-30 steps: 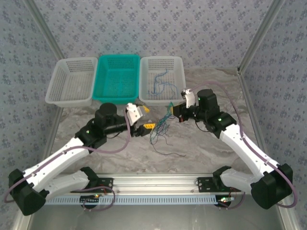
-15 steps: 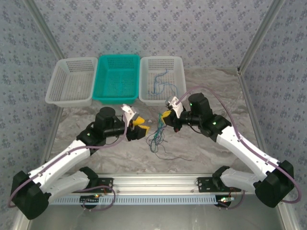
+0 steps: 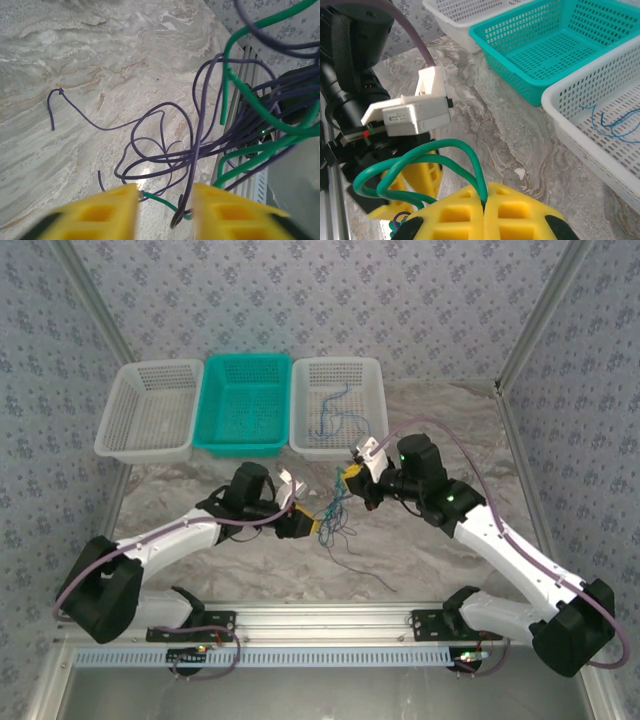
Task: Untangle the cables
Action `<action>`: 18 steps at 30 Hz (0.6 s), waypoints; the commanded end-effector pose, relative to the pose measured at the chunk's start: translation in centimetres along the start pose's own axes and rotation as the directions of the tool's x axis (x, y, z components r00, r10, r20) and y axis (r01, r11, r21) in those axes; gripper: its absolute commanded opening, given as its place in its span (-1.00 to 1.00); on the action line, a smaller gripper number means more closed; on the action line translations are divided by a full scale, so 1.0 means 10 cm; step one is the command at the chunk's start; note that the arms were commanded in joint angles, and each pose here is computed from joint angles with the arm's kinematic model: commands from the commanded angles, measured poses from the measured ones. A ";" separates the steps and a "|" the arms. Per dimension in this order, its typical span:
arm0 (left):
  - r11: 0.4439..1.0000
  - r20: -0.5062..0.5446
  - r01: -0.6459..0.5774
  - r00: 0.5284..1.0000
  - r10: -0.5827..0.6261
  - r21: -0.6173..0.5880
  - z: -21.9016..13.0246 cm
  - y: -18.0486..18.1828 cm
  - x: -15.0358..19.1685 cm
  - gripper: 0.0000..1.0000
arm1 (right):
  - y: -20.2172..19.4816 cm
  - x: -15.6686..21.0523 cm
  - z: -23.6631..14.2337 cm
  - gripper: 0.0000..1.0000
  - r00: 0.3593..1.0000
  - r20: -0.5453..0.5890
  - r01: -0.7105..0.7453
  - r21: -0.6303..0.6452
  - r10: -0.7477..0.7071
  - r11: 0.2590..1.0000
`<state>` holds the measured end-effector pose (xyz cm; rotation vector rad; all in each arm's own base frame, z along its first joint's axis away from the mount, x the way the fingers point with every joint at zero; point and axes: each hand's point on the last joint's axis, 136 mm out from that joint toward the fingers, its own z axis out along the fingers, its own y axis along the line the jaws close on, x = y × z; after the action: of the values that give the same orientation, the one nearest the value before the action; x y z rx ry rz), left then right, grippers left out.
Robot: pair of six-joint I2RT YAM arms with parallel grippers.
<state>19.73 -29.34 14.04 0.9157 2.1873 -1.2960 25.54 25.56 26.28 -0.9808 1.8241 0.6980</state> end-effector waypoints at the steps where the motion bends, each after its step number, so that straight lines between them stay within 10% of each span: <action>1: 0.994 0.106 -0.110 0.988 0.108 0.006 -0.08 -0.16 -0.37 -1.00 | -0.09 -0.07 -0.10 -1.00 0.999 0.041 -0.010 0.061 0.007 0.998; 10: 0.885 0.221 -0.006 0.968 0.122 -0.465 -0.69 0.37 -0.57 -1.00 | -0.76 0.07 -0.35 -1.00 0.964 0.163 -0.256 0.354 0.210 0.900; 18: 0.772 0.343 0.137 0.933 0.111 -0.621 -1.26 0.55 -0.59 -1.00 | -1.55 0.73 -0.96 -1.00 0.758 0.373 -0.646 0.539 0.535 0.540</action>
<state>26.37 -20.54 19.78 0.4692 2.0881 -0.6593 32.27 10.90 23.62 -0.0890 2.0161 0.4414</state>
